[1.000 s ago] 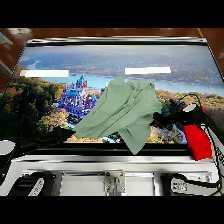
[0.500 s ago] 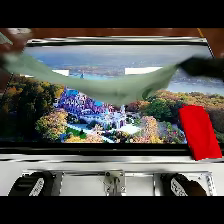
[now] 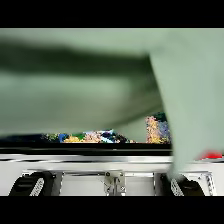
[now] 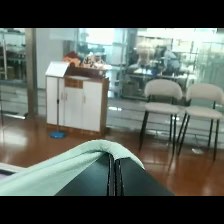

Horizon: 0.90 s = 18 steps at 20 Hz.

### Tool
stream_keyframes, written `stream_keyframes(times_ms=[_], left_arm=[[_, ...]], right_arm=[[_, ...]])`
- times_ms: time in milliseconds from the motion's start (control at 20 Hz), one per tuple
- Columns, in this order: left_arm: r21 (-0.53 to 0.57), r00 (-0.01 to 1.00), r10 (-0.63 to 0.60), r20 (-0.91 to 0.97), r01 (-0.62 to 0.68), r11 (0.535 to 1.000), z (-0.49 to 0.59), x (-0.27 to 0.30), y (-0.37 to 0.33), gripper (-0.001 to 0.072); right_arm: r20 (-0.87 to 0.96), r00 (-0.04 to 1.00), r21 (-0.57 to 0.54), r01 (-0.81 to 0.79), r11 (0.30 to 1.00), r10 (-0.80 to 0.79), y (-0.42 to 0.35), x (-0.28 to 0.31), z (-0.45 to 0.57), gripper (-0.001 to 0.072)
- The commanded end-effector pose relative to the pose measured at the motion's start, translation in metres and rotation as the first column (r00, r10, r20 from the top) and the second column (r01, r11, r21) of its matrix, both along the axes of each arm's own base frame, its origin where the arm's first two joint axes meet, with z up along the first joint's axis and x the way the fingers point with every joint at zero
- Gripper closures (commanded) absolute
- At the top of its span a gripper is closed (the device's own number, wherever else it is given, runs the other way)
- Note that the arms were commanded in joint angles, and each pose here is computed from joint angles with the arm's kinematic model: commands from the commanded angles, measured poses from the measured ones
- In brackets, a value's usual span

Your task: Fold the shirts.

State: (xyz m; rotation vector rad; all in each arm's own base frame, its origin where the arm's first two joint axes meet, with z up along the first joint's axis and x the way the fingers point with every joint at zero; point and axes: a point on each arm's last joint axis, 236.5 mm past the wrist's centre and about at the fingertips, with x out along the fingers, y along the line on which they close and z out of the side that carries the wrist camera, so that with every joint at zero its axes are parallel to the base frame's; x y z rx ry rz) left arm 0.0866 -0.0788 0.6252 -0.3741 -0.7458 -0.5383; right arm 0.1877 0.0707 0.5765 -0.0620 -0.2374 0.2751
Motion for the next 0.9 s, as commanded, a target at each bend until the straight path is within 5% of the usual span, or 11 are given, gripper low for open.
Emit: stream_keyframes(times_ms=[0,150,350,650,850], left_arm=[[0.169,0.997,0.055,-0.054,-0.045,0.985,-0.021,-0.013,-0.020,0.0673],[0.248,0.945,0.130,-0.300,-0.054,0.967,-0.075,0.019,-0.017,0.0673],[0.405,0.706,0.323,-0.630,-0.056,0.913,-0.190,0.074,0.010,0.0674],[0.272,0.333,0.239,-0.912,0.056,0.961,-0.361,0.153,0.016,0.0673],[0.214,0.316,0.221,-0.923,-0.056,0.975,-0.423,0.236,0.036,0.0673]], right_arm=[[-0.120,0.993,-0.019,0.006,1.000,-0.008,0.002,-0.014,-0.028,0.0658],[-0.218,0.976,-0.049,0.003,0.999,-0.014,0.002,-0.011,-0.052,0.0658],[-0.512,0.859,-0.086,-0.031,0.996,-0.017,-0.003,0.017,-0.131,0.0658],[-0.817,0.576,-0.016,-0.076,0.997,0.031,-0.019,0.126,-0.278,0.0659],[-0.851,0.521,0.076,-0.002,0.997,0.066,-0.036,0.237,-0.372,0.0658]])
